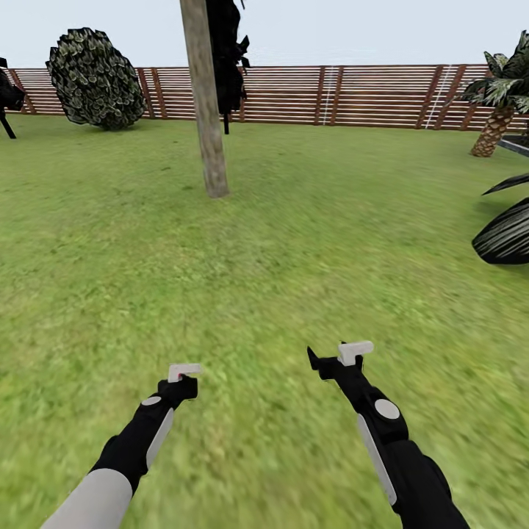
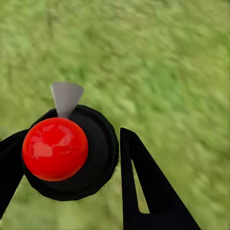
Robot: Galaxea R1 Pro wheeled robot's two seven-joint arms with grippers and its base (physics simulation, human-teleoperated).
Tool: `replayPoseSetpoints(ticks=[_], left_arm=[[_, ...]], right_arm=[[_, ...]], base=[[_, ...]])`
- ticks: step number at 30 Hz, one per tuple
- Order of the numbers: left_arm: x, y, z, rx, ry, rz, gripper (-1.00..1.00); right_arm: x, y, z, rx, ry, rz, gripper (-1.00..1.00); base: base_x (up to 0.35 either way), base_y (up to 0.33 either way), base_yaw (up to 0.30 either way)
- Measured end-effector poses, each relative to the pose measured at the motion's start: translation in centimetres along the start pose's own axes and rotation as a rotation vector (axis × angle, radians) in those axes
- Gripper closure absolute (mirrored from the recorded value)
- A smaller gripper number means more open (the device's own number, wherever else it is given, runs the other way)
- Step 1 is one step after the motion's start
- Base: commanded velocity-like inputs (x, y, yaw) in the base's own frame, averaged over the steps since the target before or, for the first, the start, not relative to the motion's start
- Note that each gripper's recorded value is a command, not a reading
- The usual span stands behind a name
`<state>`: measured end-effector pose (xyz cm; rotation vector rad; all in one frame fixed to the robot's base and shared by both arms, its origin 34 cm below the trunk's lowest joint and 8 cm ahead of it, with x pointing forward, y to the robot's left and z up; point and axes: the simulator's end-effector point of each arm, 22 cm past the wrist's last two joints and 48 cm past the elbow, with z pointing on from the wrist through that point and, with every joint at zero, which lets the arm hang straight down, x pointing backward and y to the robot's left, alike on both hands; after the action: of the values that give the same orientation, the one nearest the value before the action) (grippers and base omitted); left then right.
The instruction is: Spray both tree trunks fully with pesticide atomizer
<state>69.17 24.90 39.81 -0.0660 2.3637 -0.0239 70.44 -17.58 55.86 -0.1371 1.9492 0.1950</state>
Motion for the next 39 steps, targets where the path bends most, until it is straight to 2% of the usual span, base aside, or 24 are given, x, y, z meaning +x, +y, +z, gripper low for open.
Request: replayPoseSetpoints(ticks=[39], left_arm=[[0.01,-0.03,0.0,0.0,0.0,0.0,1.0]], right_arm=[[-0.01,0.0,0.0,0.0,0.0,0.0,-1.0]], base=[[0.28,0.231,0.0]])
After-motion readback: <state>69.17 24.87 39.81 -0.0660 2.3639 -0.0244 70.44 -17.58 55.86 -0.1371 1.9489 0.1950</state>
